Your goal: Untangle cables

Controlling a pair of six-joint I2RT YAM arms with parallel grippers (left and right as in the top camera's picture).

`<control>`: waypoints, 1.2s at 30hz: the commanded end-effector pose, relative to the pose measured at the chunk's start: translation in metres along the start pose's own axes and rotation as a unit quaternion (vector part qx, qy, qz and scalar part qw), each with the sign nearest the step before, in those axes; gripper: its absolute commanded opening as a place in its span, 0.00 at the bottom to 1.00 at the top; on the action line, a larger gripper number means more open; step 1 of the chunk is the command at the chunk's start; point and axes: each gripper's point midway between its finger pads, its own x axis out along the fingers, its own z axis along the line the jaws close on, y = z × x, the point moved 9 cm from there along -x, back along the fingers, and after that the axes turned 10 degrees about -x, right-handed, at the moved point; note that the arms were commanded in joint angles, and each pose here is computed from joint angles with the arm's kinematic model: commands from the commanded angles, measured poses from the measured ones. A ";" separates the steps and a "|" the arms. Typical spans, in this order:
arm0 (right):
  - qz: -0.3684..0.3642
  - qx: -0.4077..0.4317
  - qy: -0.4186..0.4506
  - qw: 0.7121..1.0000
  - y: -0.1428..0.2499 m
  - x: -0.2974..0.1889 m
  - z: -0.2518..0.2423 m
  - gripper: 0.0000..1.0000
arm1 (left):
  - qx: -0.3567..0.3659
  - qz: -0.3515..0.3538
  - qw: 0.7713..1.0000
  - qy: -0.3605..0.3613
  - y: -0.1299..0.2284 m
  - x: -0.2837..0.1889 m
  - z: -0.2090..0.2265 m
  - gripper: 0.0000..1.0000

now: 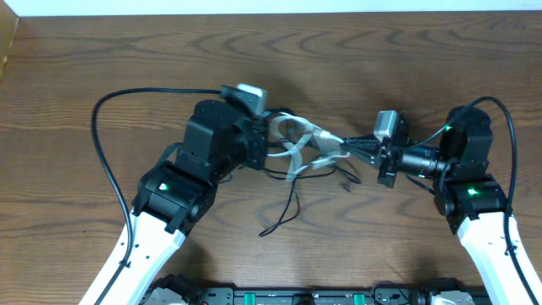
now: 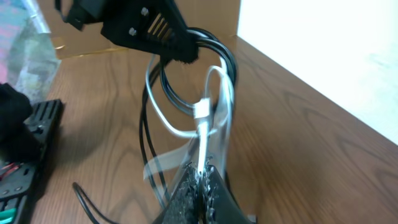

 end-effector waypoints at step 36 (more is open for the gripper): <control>-0.024 0.033 -0.003 0.999 -0.008 -0.007 -0.005 0.50 | 0.109 -0.022 0.907 0.405 -0.022 -0.036 -0.071 0.08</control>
